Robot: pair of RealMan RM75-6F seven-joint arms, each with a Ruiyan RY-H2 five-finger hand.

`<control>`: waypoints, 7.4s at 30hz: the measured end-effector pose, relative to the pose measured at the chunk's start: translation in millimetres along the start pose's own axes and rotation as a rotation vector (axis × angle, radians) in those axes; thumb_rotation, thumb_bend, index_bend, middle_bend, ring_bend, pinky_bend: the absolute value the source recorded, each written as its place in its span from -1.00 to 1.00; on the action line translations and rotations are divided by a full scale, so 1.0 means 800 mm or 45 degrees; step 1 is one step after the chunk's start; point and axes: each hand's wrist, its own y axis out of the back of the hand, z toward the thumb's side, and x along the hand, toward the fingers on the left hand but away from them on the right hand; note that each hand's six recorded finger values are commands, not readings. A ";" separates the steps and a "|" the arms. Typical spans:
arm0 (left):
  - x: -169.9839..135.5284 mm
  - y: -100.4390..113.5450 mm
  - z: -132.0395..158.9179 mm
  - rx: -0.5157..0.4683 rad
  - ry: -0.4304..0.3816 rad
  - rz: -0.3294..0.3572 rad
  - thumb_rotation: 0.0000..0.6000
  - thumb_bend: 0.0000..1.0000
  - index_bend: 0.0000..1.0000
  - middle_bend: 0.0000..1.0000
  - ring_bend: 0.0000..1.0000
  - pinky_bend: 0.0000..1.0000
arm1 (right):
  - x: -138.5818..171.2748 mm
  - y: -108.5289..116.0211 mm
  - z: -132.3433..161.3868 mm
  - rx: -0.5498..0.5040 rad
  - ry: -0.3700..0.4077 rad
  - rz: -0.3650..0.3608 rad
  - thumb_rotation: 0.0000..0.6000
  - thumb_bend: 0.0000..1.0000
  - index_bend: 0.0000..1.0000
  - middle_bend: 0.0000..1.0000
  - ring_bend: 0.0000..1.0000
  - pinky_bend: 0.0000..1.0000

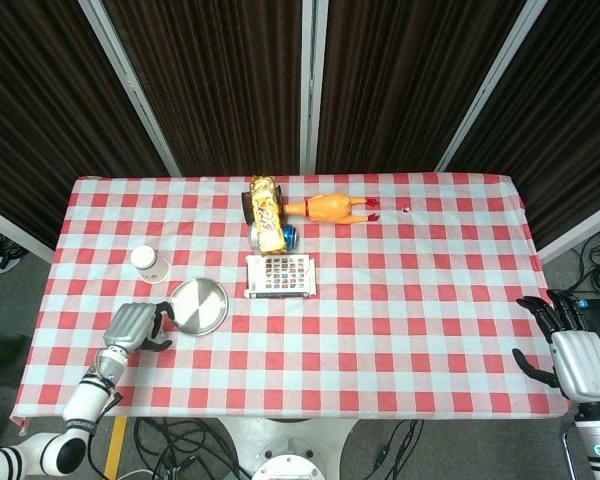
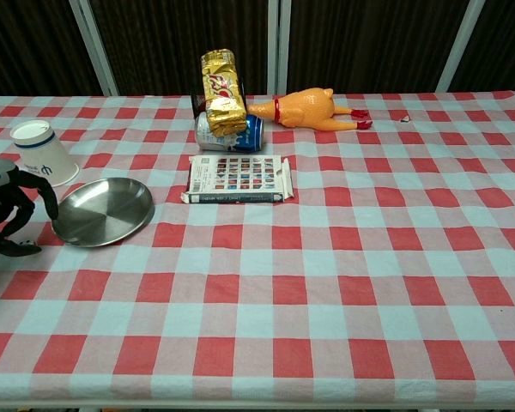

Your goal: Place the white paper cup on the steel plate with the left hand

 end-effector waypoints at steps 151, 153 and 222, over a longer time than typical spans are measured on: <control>0.065 0.025 0.000 -0.540 -0.118 0.266 1.00 -0.52 -0.02 -0.17 -0.48 -0.51 | 0.010 0.007 -0.003 0.009 -0.024 -0.012 1.00 -0.56 -0.64 -0.64 -1.00 -0.97; 0.062 0.022 0.003 -0.538 -0.131 0.258 1.00 -0.52 -0.02 -0.17 -0.48 -0.51 | 0.010 0.007 -0.003 0.009 -0.022 -0.012 1.00 -0.56 -0.64 -0.64 -1.00 -0.97; 0.043 0.002 0.015 -0.665 -0.166 0.256 1.00 -0.52 -0.02 -0.17 -0.48 -0.58 | 0.006 0.004 0.005 0.020 0.005 0.019 1.00 -0.56 -0.64 -0.64 -1.00 -0.97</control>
